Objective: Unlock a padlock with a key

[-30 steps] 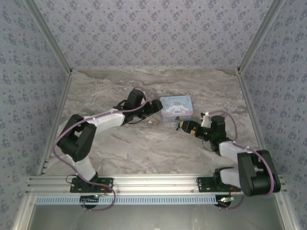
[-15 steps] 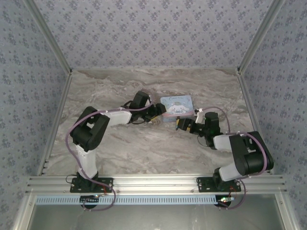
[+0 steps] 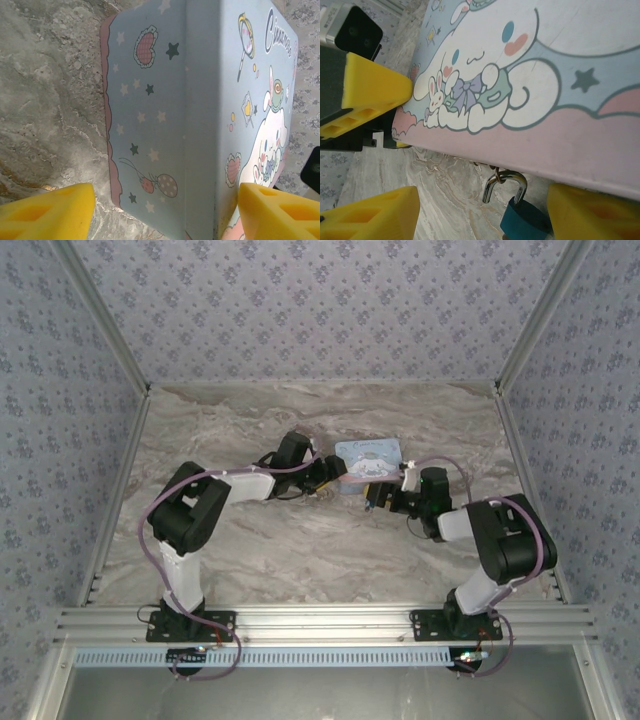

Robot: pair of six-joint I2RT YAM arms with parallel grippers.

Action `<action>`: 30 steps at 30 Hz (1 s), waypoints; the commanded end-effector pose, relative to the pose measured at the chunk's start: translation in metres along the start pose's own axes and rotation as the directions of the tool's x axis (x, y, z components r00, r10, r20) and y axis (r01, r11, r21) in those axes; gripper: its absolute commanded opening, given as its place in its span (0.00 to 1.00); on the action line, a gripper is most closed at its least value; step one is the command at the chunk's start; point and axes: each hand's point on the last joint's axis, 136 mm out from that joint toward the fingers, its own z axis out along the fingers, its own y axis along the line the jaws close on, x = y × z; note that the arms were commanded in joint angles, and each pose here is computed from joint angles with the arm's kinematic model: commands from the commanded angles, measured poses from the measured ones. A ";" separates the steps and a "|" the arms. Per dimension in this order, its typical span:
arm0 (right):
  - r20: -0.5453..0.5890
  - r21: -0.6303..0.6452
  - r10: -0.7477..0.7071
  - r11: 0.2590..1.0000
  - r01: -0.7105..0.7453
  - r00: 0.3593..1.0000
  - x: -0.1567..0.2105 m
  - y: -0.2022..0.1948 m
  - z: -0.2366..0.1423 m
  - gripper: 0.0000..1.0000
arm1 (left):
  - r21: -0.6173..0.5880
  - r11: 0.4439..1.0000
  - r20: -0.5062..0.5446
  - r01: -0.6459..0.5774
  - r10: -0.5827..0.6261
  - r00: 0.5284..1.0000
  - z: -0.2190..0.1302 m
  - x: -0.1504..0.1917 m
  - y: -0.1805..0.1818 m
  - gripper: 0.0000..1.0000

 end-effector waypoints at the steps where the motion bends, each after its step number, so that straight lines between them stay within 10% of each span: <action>1: 0.007 -0.031 -0.035 0.999 0.035 0.999 -0.005 0.006 0.007 0.69 | -0.019 1.000 -0.017 0.008 -0.008 1.000 0.001 0.009 0.007 0.74; 30: 0.008 -0.065 -0.019 0.998 0.019 1.000 0.000 0.003 0.012 0.43 | -0.012 1.000 -0.006 0.006 -0.006 1.000 -0.004 0.007 0.002 0.73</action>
